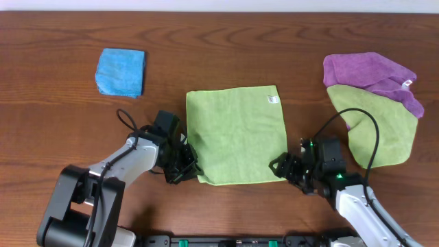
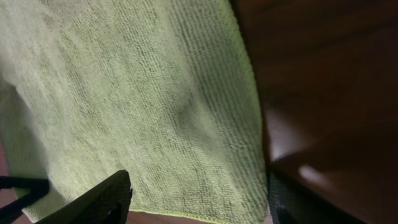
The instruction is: Fold the cloth
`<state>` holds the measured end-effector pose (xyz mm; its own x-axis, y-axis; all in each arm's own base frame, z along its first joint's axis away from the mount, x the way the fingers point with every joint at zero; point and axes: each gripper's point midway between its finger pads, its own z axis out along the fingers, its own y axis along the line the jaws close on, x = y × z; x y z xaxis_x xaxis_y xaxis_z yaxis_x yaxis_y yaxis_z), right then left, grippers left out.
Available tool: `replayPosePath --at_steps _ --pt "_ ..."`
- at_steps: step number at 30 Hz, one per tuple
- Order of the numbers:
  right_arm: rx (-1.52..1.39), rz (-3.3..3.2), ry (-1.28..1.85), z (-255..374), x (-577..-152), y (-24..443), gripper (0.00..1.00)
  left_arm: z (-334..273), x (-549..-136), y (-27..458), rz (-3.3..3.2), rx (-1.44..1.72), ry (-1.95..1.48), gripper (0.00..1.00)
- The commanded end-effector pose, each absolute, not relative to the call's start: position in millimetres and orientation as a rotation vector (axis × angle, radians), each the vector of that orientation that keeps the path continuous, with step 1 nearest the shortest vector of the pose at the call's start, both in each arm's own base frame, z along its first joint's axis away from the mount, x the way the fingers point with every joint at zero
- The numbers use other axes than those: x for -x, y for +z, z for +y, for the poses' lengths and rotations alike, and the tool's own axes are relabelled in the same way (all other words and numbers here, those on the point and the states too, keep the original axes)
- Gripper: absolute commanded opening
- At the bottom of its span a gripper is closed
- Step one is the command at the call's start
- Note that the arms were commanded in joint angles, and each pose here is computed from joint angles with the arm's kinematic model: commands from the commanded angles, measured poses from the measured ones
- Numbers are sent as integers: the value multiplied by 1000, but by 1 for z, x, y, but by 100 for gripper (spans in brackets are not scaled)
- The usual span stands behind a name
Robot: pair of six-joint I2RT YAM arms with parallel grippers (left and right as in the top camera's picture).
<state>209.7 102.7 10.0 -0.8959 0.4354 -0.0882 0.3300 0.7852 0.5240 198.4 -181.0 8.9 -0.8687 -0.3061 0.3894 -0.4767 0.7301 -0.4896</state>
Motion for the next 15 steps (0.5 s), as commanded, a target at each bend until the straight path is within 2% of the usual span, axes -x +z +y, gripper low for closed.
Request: replayPosePath --at_steps 1,5,7,8,9,15 --pt "-633 2833 739 105 -197 -5 70 -179 -196 8 -2654 -597 861 6" --pt "-626 2858 733 107 -196 -13 61 -180 -195 8 -2648 -596 867 6" --pt "-623 2867 729 107 -195 -15 46 -180 -195 8 -2647 -596 867 6" --pt "-593 2867 728 107 -195 -15 26 -179 -195 8 -2646 -599 866 6" --pt "-588 2866 729 107 -195 -14 1 -178 -195 9 -2641 -608 865 6" --pt "-556 2829 798 114 -198 -2 1 -157 -195 16 -2640 -603 891 6"
